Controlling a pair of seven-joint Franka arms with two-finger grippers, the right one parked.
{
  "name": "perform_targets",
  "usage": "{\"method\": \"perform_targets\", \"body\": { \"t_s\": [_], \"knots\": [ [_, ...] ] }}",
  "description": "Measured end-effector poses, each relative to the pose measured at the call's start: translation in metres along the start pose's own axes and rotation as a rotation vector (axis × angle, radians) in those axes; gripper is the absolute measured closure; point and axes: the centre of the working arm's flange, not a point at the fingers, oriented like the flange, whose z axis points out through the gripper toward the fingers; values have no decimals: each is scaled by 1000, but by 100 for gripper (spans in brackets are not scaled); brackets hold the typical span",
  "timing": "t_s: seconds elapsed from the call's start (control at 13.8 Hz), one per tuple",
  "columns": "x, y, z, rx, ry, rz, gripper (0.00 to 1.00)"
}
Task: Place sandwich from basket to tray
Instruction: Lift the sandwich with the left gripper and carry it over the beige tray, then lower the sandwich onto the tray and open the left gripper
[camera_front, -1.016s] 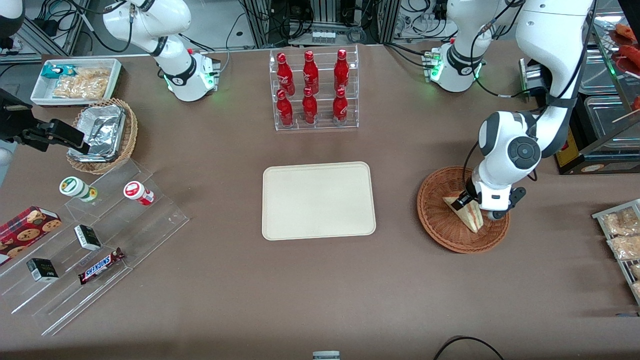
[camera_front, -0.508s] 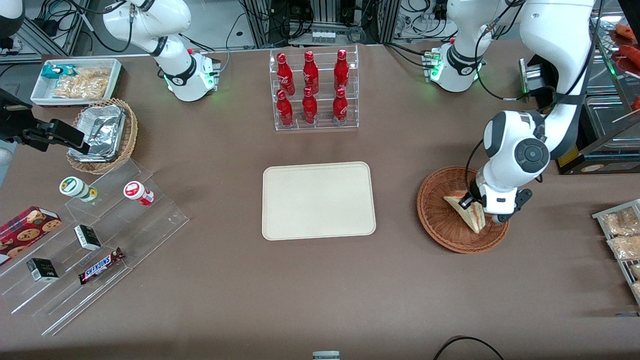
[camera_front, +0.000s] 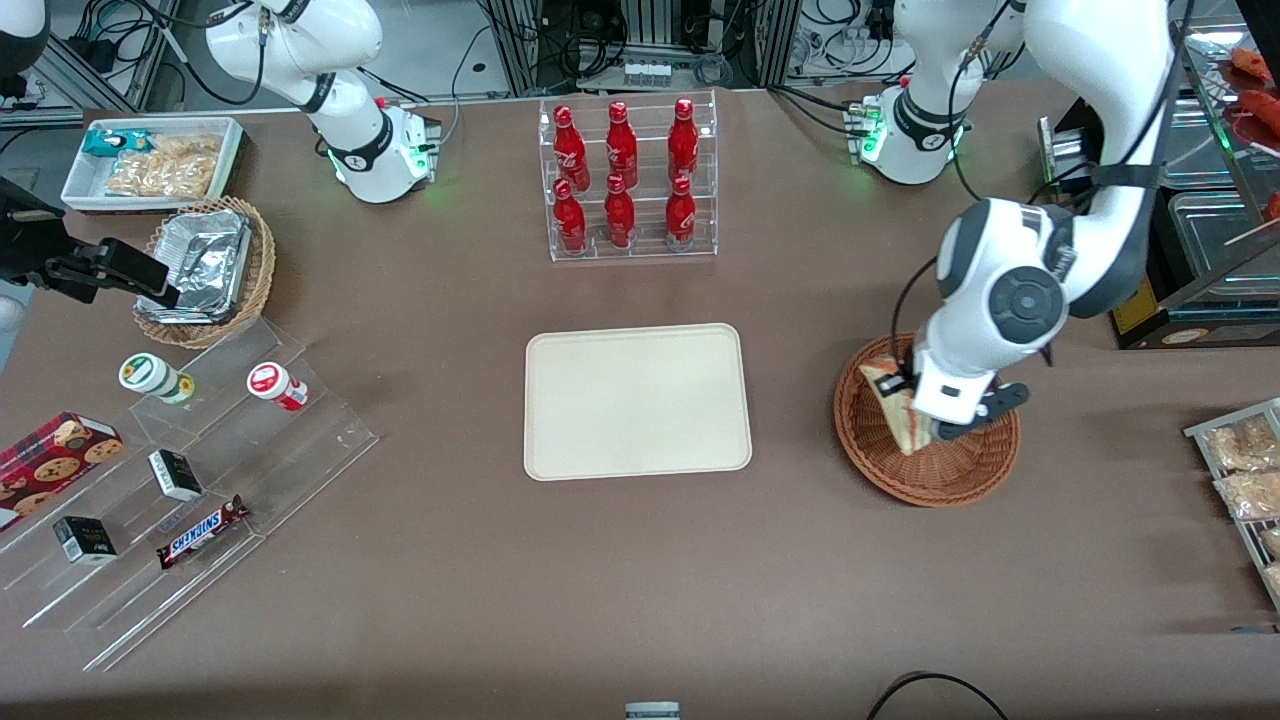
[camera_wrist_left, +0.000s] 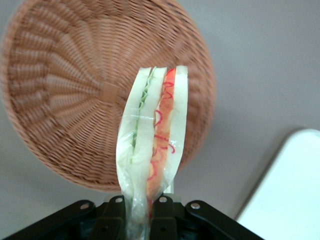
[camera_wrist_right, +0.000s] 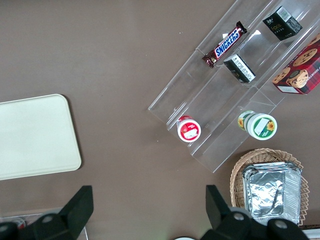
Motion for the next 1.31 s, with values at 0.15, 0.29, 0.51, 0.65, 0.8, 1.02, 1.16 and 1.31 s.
{"method": "perform_targets", "body": {
  "t_s": [0.15, 0.29, 0.51, 0.65, 0.8, 1.02, 1.16, 1.31],
  "knots": [
    [-26, 33, -7, -15, 6, 73, 85],
    [-51, 65, -10, -29, 6, 145, 85],
    [-90, 118, 2, -21, 2, 261, 85],
    [-113, 156, 17, -13, -1, 284, 85],
    [-131, 190, 31, 1, 20, 268, 85],
    [-149, 238, 49, 19, 94, 198, 85],
    [-160, 267, 59, 2, 107, 168, 85],
    [-165, 286, 67, -17, 102, 157, 85]
  ]
}}
